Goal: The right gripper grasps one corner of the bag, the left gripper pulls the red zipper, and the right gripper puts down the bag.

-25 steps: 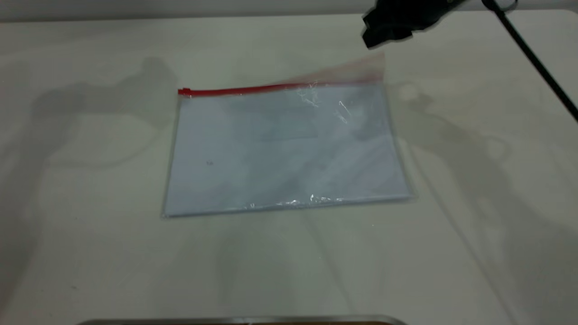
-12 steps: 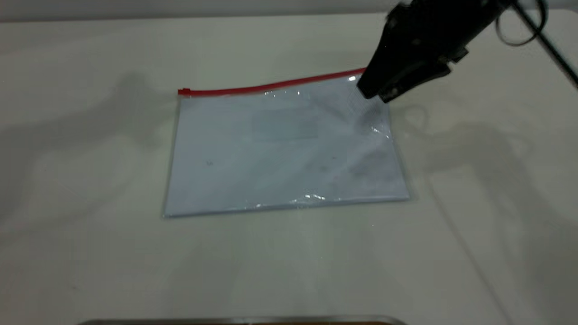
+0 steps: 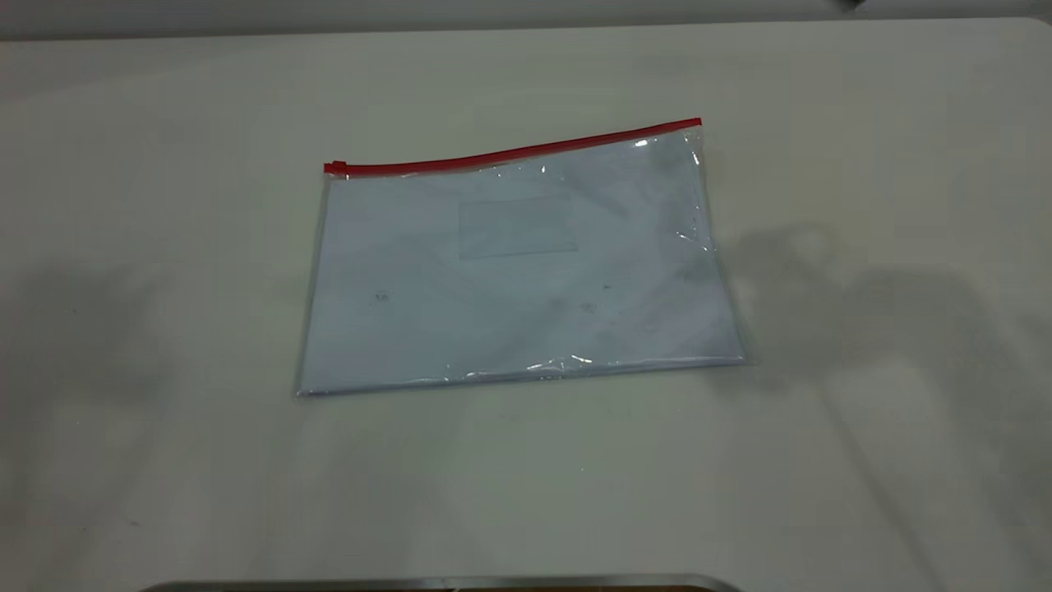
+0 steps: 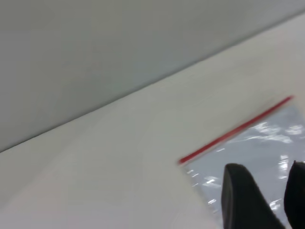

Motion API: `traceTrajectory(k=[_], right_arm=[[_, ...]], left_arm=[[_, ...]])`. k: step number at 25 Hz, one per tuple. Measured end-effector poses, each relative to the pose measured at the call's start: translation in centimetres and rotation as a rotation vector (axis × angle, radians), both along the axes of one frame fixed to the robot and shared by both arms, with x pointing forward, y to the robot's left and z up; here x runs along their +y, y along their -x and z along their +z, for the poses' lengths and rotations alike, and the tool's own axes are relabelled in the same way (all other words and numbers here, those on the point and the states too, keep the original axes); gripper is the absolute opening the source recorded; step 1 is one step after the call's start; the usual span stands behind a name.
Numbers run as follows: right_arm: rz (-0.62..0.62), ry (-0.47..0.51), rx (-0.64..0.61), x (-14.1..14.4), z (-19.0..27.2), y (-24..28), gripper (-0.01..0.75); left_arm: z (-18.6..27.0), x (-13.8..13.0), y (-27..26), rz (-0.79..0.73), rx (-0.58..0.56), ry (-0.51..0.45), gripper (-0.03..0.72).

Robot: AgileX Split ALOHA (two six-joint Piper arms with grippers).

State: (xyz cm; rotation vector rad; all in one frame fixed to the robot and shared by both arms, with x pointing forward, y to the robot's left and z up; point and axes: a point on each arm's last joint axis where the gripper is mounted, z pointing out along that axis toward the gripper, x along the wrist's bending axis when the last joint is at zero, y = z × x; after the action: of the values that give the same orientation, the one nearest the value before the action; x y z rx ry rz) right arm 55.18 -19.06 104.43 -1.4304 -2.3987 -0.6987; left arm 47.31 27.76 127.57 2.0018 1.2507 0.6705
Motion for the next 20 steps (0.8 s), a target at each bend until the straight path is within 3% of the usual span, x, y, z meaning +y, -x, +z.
traceTrajectory(k=[6,12,16,20], right_arm=[[-0.145,0.141,-0.244,-3.0,8.8,6.3,0.361],[-0.250,0.151,-0.459,-5.2,13.9,13.3,0.361],[-0.283,0.144,-0.439,-6.0,12.0,17.3,0.361],[-0.289,0.255,-0.367,-7.4,6.6,20.6,0.361]], left_arm=[[-1.7,1.1,7.5,0.128,0.005,-0.041,0.287],[-8.2,1.4,11.4,0.197,0.160,-0.031,0.287],[-13.8,1.4,13.4,0.233,0.304,-0.013,0.287],[-18.8,1.4,15.6,0.241,0.410,-0.019,0.287]])
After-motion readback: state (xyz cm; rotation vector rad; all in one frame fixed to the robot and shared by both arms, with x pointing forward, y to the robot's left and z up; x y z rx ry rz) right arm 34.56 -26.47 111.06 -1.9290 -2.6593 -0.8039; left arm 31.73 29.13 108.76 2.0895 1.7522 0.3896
